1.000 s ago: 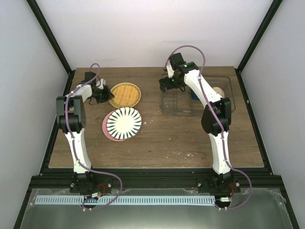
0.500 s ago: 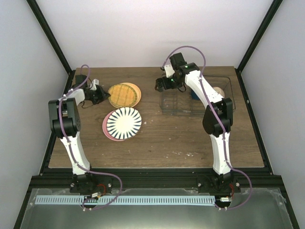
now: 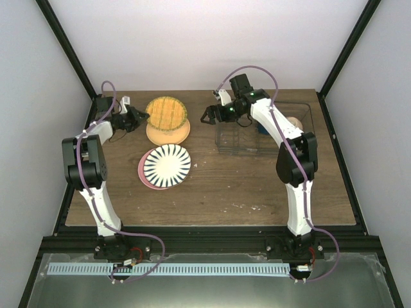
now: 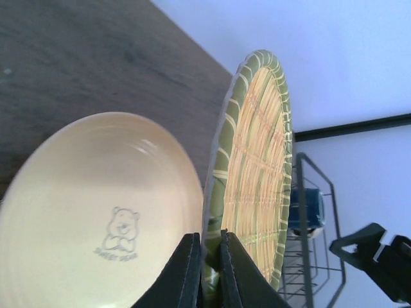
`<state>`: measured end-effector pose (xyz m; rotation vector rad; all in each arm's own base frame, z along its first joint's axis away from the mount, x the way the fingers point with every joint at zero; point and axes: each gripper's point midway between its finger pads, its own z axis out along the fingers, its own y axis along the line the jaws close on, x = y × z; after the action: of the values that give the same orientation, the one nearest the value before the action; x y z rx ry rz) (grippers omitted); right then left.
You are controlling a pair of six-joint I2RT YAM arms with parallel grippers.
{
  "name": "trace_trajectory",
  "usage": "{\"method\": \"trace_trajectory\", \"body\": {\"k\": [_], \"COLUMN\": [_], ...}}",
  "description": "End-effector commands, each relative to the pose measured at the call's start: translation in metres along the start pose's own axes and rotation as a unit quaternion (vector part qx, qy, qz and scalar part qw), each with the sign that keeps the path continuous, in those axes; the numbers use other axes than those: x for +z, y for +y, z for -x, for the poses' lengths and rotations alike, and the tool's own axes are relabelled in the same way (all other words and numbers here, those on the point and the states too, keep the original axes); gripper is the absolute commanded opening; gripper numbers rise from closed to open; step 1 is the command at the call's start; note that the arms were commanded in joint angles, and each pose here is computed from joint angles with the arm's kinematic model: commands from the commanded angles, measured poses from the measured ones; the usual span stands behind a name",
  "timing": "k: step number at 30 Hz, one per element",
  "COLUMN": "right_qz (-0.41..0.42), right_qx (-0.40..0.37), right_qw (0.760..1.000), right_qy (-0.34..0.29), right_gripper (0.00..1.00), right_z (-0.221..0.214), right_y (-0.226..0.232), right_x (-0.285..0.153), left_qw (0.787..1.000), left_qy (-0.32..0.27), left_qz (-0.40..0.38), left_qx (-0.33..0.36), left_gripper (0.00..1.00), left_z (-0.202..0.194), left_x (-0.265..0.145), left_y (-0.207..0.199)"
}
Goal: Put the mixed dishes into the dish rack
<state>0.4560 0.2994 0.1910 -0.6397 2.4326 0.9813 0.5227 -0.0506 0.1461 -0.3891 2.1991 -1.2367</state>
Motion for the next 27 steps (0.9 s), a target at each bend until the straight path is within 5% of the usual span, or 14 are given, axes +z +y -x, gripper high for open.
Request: {"method": "trace_trajectory", "body": {"k": [1, 18, 20, 27], "right_qz": [0.052, 0.115, 0.130, 0.153], "right_qx": [-0.008, 0.005, 0.004, -0.010], "right_qw": [0.998, 0.991, 0.990, 0.986], "right_qy": [-0.035, -0.063, -0.061, -0.062], "right_gripper": [1.00, 0.94, 0.85, 0.27], "right_z": [0.019, 0.041, 0.041, 0.043], "right_y": [0.026, 0.019, 0.022, 0.034], "right_x": [-0.007, 0.031, 0.032, 0.025], "left_qw": [0.995, 0.983, 0.982, 0.983], "left_qy": [-0.007, 0.071, 0.079, 0.081], "left_qz": [-0.082, -0.143, -0.143, -0.139], "left_qx": [0.060, 0.090, 0.093, 0.092], "left_gripper": [0.00, 0.00, 0.00, 0.00], "left_z": [0.009, -0.059, -0.067, -0.073], "left_x": [-0.014, -0.004, -0.002, 0.000], "left_y": [-0.061, -0.125, -0.129, -0.126]}}
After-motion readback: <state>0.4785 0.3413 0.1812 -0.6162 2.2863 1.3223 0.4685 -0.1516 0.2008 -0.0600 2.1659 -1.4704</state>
